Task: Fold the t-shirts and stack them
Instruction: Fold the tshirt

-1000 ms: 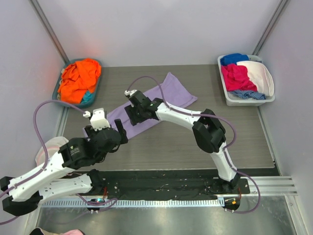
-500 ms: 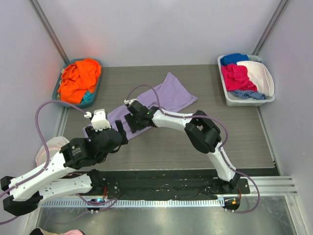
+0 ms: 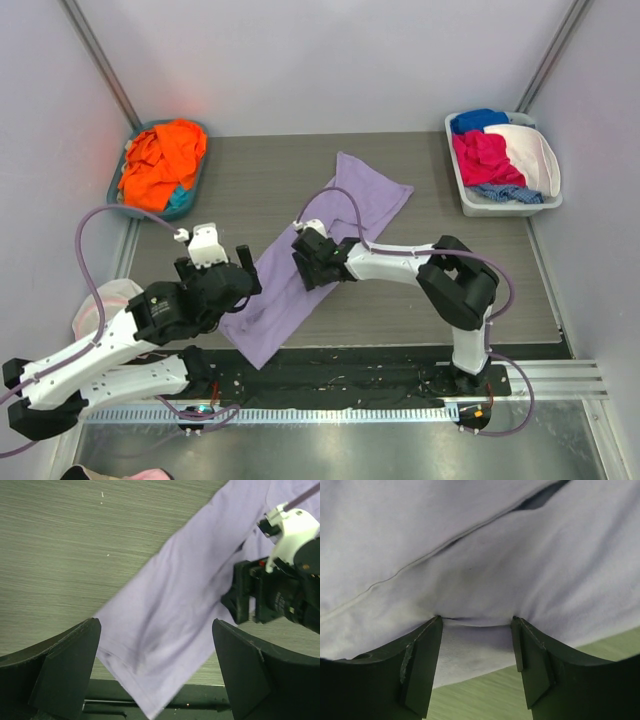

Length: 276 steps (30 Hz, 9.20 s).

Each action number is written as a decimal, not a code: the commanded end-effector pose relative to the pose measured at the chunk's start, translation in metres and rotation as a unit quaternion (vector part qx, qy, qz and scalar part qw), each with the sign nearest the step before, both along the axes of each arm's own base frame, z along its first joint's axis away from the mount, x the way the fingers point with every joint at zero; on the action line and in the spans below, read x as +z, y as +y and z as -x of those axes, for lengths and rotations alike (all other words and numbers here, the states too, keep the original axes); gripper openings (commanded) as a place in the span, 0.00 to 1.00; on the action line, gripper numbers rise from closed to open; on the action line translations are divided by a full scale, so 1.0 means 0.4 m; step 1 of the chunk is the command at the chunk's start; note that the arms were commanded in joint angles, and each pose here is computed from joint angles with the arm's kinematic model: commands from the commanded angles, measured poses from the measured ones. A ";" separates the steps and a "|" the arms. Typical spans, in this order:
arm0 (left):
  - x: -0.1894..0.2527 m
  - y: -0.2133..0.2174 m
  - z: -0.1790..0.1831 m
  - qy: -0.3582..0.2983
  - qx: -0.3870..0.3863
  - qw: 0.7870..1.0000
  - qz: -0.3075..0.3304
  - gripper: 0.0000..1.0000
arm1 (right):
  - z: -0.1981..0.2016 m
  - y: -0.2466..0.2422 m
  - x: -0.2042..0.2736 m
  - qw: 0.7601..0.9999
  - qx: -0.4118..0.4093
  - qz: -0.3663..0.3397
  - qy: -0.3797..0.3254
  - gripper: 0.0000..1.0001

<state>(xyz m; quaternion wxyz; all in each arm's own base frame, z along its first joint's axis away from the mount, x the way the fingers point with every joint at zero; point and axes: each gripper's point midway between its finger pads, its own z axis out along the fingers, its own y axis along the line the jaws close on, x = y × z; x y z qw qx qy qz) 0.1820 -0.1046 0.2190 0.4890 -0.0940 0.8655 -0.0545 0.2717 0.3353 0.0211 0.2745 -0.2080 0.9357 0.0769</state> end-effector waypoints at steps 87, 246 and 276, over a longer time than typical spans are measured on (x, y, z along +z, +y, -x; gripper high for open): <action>-0.411 -0.105 -0.974 0.146 -0.006 0.986 0.084 0.99 | 0.135 -0.385 0.254 0.979 -0.182 -0.054 -0.070 0.84; -0.462 -0.181 0.147 0.202 -0.039 0.976 0.075 0.00 | 0.235 -0.281 -0.034 0.981 -0.187 -0.019 0.041 0.05; -0.193 -0.135 0.066 0.078 -0.015 0.994 0.080 0.81 | 0.058 -0.316 0.310 0.975 -0.197 -0.057 -0.086 0.63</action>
